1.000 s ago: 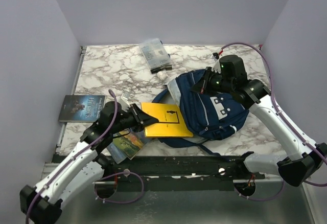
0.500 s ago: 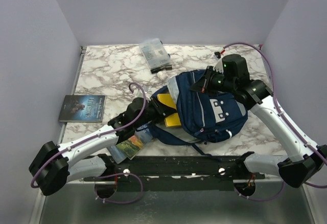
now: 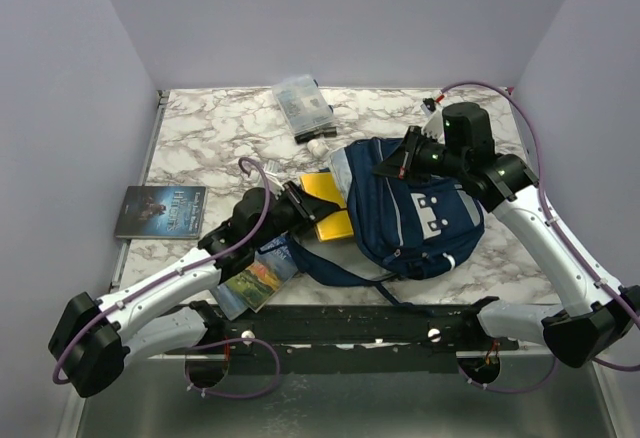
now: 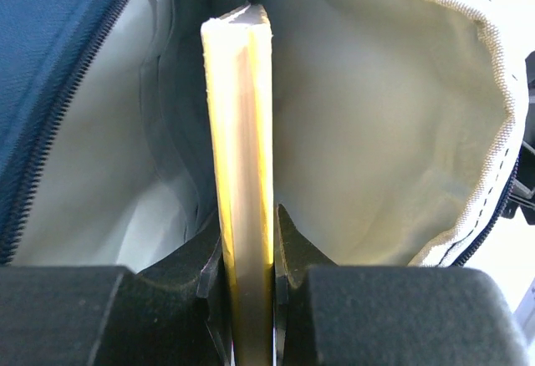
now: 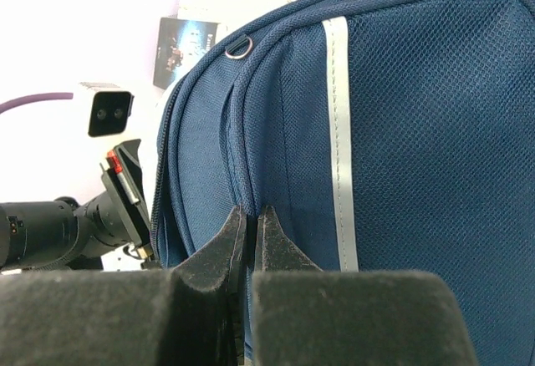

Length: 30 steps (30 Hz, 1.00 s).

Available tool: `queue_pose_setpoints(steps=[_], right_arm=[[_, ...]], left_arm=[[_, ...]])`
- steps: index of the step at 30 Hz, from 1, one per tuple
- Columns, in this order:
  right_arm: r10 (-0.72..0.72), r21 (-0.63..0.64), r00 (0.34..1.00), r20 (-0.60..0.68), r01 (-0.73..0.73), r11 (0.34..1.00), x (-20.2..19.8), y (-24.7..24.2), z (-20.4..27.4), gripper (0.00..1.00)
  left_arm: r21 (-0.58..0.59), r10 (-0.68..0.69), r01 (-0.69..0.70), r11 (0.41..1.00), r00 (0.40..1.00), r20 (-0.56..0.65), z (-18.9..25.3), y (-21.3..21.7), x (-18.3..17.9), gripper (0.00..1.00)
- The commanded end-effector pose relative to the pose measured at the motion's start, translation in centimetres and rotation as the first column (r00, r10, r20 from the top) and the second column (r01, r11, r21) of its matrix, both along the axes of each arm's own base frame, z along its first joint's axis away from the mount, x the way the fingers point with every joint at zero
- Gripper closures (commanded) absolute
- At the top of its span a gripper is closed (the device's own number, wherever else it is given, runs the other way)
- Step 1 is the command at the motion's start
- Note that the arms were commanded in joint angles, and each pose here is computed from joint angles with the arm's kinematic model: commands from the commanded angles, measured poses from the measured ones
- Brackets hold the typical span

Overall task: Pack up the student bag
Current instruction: Place the book in the student bag.

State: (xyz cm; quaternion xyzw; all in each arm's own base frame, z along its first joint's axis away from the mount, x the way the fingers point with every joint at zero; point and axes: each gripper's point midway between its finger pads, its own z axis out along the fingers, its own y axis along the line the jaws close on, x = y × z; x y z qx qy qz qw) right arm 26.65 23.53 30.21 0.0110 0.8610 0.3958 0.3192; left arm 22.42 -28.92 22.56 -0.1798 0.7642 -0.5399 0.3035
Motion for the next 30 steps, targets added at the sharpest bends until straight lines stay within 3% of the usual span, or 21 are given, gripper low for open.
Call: queue_pose_setpoints(steps=[1,5,14,16,18,21,24,26,30], right_arm=[[0.079,0.137,0.987,0.141,-0.098,0.986,0.0,1.6,5.0,1.00],[0.076,0.150,0.987,0.139,-0.097,0.984,0.1,1.6,5.2,1.00],[0.068,0.162,0.991,0.115,-0.086,0.983,0.4,1.4,4.0,1.00],[0.064,0.153,0.992,0.110,-0.080,0.985,0.6,1.2,3.5,1.00],[0.064,0.149,0.993,0.103,-0.079,0.986,0.6,1.1,3.1,1.00],[0.058,0.154,0.993,0.101,-0.073,0.985,0.8,0.7,2.9,1.00],[0.048,0.152,0.993,0.108,-0.064,0.986,1.0,0.2,3.0,1.00],[0.038,0.146,0.993,0.108,-0.054,0.988,1.2,-0.3,2.9,1.00],[0.032,0.147,0.995,0.099,-0.047,0.988,1.3,-0.7,2.4,1.00]], left_arm=[[-0.162,-0.073,0.096,0.982,0.987,0.143,7.4,-2.2,-0.2,1.00],[-0.188,-0.090,0.108,0.976,0.991,0.102,5.6,-5.7,0.5,1.00],[-0.099,0.080,-0.075,0.992,0.996,0.048,-0.5,-11.6,4.8,0.98],[-0.049,0.090,-0.089,0.995,0.996,0.028,-2.4,-11.6,5.4,0.83],[-0.028,0.065,-0.065,0.997,0.998,-0.018,-4.0,-11.7,5.4,0.58],[0.035,0.024,-0.022,0.999,0.997,-0.071,-5.2,-11.7,4.6,0.41],[0.099,-0.008,0.020,0.995,0.993,-0.119,-5.5,-11.0,3.4,0.13],[0.141,-0.025,0.052,0.989,0.982,-0.190,-6.0,-10.4,2.5,0.12],[0.230,-0.050,0.098,0.968,0.978,-0.203,-5.1,-9.1,1.8,0.12]])
